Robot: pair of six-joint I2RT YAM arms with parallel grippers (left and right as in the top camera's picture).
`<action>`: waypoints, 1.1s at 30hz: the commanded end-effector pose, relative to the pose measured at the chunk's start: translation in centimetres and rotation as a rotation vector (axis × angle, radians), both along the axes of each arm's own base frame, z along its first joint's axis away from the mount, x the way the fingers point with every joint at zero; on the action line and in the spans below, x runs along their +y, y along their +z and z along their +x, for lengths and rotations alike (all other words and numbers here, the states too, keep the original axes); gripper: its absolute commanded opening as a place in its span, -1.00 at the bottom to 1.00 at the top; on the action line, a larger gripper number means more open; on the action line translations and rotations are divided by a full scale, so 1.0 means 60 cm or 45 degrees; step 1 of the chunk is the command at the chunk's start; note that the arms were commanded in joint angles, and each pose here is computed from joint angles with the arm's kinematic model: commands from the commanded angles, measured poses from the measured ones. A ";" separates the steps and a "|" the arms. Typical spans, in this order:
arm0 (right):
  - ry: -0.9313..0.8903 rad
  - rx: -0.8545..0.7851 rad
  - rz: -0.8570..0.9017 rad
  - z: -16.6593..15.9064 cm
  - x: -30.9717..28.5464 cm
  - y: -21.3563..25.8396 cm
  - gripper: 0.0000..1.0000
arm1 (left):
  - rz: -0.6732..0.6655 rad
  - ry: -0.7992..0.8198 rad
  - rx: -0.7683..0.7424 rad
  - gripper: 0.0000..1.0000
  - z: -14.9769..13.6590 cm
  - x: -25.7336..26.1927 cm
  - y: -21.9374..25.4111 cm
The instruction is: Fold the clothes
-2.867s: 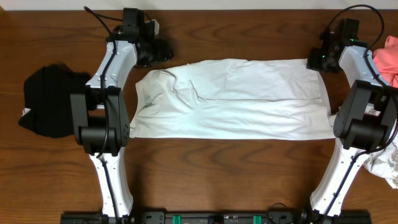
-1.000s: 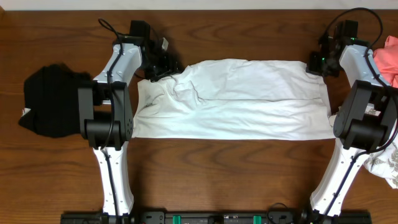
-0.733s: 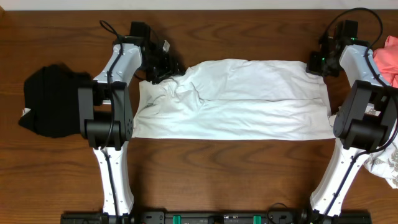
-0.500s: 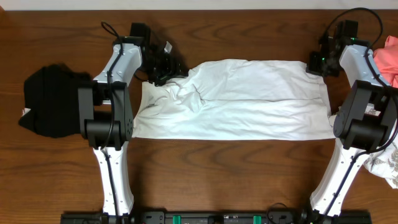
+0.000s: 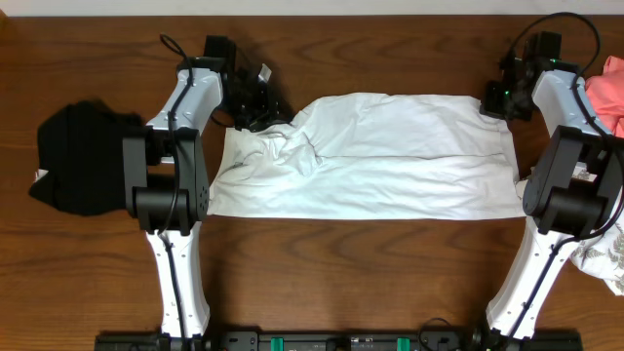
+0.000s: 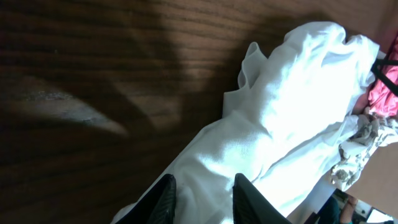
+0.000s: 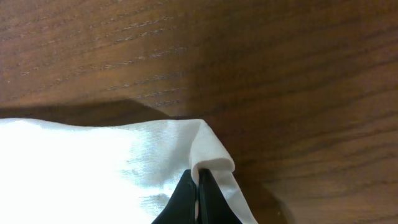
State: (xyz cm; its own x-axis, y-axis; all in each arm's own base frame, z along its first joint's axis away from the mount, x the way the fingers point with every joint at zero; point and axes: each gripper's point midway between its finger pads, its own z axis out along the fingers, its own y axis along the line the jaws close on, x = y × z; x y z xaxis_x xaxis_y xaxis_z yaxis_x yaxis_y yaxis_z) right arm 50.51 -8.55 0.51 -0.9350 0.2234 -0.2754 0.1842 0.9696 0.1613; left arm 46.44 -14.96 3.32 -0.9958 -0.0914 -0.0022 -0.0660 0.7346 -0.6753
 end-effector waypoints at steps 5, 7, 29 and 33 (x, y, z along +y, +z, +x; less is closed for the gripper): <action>0.015 -0.076 -0.003 0.016 0.006 0.044 -0.97 | -0.018 -0.037 -0.027 -0.88 -0.003 -0.005 0.002; 0.015 -0.076 -0.003 0.016 0.006 0.044 -0.98 | -0.018 -0.036 -0.027 -0.88 -0.003 -0.005 0.002; 0.015 -0.071 -0.002 0.015 0.006 0.043 -0.97 | 0.121 0.011 -0.495 -0.88 0.049 0.040 0.192; 0.016 -0.071 -0.002 0.015 0.007 0.043 -0.98 | 0.149 0.018 -0.466 -0.69 0.057 0.045 0.160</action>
State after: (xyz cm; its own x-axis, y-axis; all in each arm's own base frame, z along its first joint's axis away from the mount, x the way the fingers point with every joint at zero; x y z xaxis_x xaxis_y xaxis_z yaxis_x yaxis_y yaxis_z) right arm 50.44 -8.54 0.49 -0.9358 0.2236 -0.2724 0.1846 0.9695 0.1614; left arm 49.50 -13.04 16.31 -0.9056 -0.0854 -0.4156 0.1999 0.7781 -0.5955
